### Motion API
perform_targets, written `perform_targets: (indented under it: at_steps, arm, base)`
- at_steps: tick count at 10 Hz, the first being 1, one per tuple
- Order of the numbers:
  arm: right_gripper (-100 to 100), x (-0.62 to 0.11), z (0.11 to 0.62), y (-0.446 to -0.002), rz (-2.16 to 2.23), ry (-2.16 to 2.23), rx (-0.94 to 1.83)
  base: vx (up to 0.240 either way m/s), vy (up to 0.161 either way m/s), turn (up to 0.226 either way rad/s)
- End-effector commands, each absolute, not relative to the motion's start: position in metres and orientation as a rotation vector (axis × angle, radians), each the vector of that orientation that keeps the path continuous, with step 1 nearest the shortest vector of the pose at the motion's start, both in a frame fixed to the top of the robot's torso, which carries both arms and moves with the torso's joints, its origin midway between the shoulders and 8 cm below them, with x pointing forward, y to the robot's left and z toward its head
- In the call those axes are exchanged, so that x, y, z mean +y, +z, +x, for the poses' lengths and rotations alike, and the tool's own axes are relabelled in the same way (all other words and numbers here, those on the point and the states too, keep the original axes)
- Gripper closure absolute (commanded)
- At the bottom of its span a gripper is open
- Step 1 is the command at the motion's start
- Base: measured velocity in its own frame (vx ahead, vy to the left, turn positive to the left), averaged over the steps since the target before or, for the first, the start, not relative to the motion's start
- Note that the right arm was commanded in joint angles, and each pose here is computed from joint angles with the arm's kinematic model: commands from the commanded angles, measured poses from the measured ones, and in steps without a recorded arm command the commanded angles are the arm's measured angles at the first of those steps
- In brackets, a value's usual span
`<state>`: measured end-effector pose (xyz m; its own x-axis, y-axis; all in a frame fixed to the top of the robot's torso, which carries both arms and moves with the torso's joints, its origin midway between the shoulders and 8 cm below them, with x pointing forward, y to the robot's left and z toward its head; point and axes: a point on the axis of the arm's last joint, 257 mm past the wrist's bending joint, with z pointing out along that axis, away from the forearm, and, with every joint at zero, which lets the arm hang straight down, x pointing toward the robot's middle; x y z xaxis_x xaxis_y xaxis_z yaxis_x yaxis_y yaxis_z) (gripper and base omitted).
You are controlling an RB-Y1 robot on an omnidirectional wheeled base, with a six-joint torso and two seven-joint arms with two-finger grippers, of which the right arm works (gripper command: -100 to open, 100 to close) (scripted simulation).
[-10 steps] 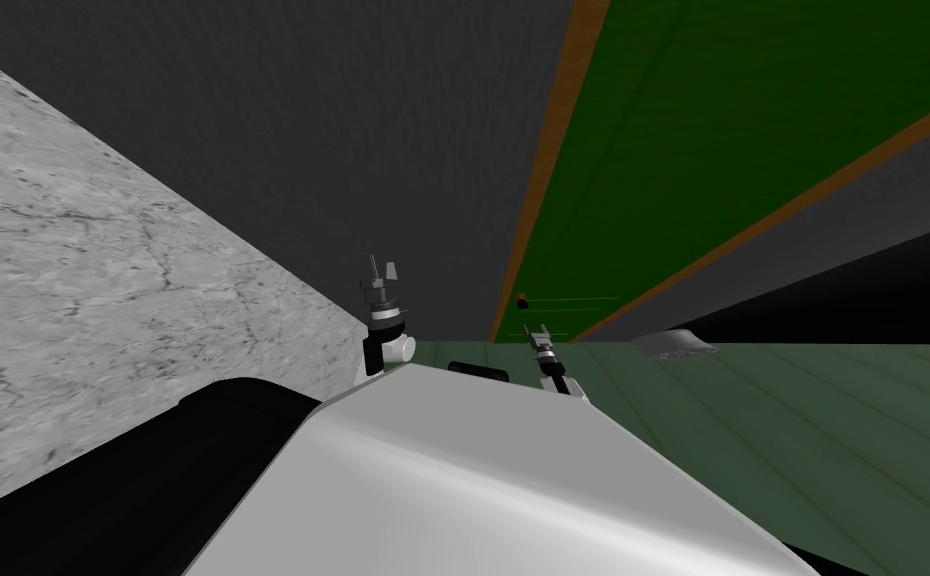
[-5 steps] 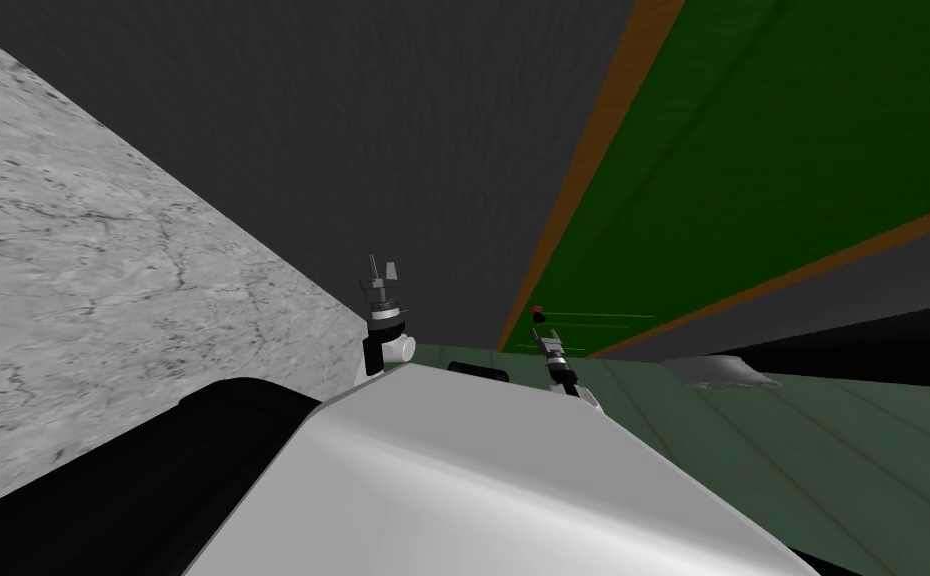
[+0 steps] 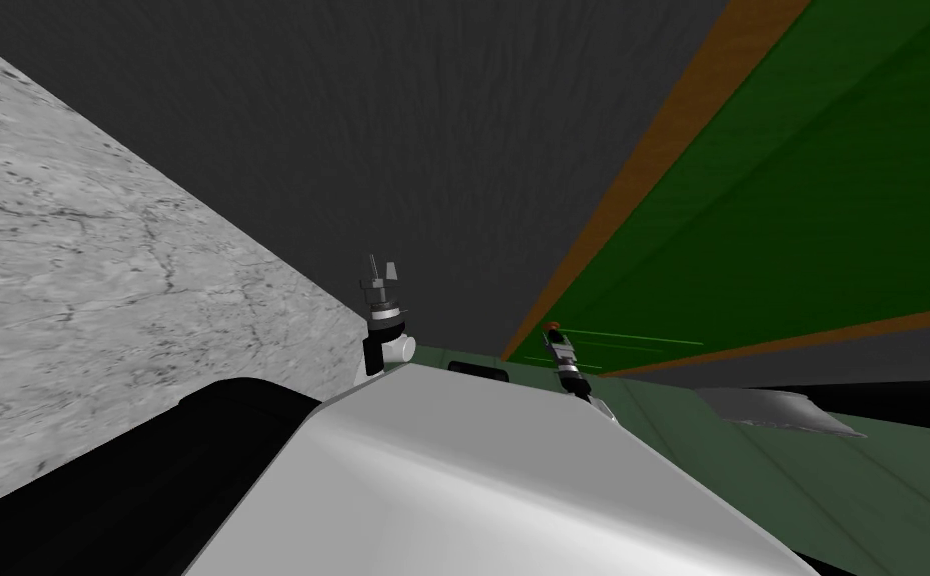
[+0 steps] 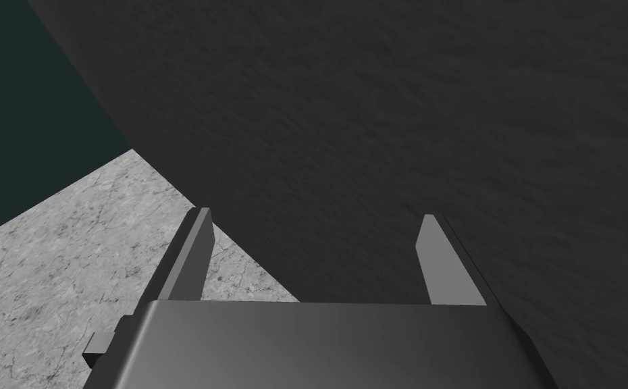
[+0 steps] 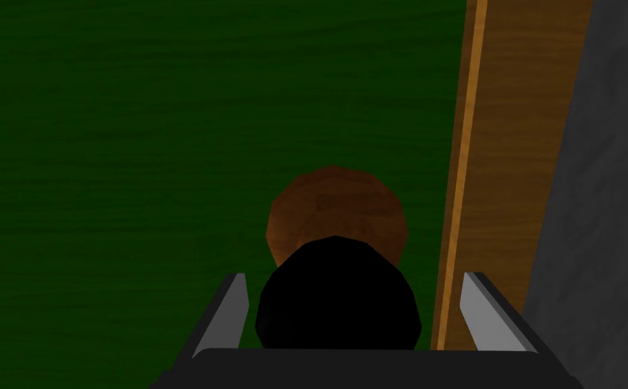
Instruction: Pull the door open
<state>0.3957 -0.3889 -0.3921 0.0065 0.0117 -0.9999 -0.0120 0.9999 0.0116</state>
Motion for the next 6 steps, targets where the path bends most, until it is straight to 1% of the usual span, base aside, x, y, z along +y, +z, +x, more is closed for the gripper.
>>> perform_targets:
  at_steps: [1, 6]
  arm:
    - [100, -0.3882, 0.3959, -0.3925, -0.001, 0.019, 1.565]
    - [100, -0.3882, 0.3959, -0.3925, -0.001, 0.019, 1.565]
  base:
    - [-0.010, -0.006, -0.022]
    - [-0.015, -0.003, 0.001]
